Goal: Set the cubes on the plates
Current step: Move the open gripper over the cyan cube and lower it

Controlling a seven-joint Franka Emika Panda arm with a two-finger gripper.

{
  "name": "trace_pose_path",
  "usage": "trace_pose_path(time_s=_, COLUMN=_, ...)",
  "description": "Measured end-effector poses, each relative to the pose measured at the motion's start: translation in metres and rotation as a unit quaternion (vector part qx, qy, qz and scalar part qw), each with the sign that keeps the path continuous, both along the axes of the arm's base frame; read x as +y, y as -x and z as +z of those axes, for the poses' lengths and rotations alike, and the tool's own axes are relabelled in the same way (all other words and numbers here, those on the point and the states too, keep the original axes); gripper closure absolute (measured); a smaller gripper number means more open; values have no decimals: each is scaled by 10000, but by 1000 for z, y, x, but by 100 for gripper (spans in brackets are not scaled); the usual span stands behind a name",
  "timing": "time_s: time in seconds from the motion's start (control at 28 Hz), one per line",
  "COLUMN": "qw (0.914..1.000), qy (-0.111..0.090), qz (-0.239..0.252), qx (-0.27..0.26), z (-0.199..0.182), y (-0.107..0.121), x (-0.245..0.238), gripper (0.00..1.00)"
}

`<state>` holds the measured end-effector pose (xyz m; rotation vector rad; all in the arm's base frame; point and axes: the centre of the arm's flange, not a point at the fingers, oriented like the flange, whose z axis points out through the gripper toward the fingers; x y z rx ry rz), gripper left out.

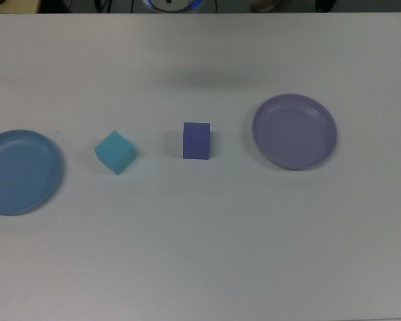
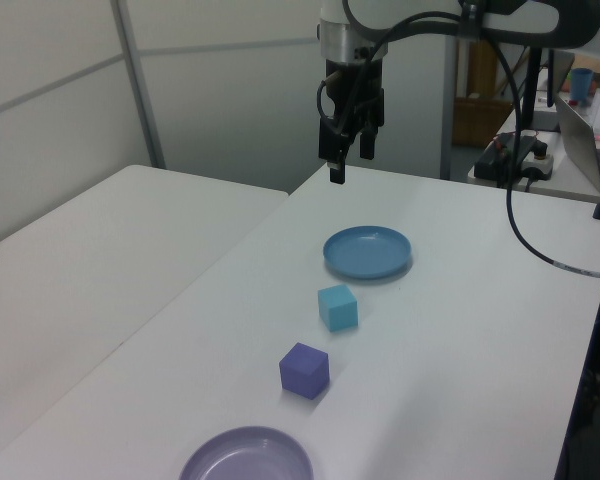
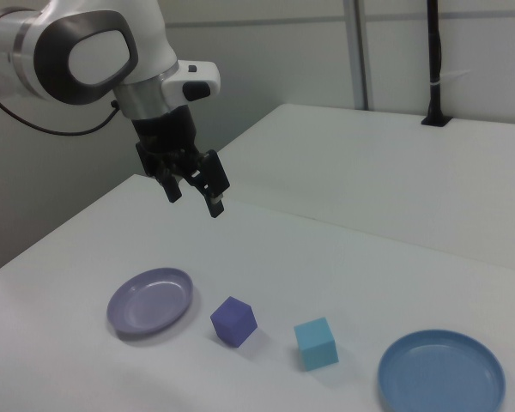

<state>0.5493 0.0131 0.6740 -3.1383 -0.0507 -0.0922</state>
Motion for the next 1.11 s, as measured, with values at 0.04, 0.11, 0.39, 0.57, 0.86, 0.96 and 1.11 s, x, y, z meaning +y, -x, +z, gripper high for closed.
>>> trace_pose_path(time_s=0.04, qw=10000, qy=0, qz=0, qx=5, z=-1, y=0, x=0, gripper=0)
trace_pose_path(time_s=0.11, qw=10000, qy=-1, qz=41, qx=12, z=-2, y=-2, x=3, gripper=0)
trace_pose_path(time_s=0.39, qw=9997, qy=-50, qz=218, qx=-89, z=-47, y=-41, x=22, gripper=0)
trace_pose_path(time_s=0.57, qw=9999, qy=-75, qz=119, qx=3, z=-75, y=-60, x=19, gripper=0)
trace_pose_path(time_s=0.86, qw=9960, qy=-144, qz=-885, qx=44, z=-100, y=-76, x=-2, gripper=0)
trace_pose_path(time_s=0.96, qw=9914, qy=-147, qz=-1288, qx=201, z=-118, y=-80, x=-15, gripper=0)
trace_pose_path(time_s=1.11, qw=9852, qy=-137, qz=-1660, qx=392, z=-139, y=-81, x=-33, gripper=0)
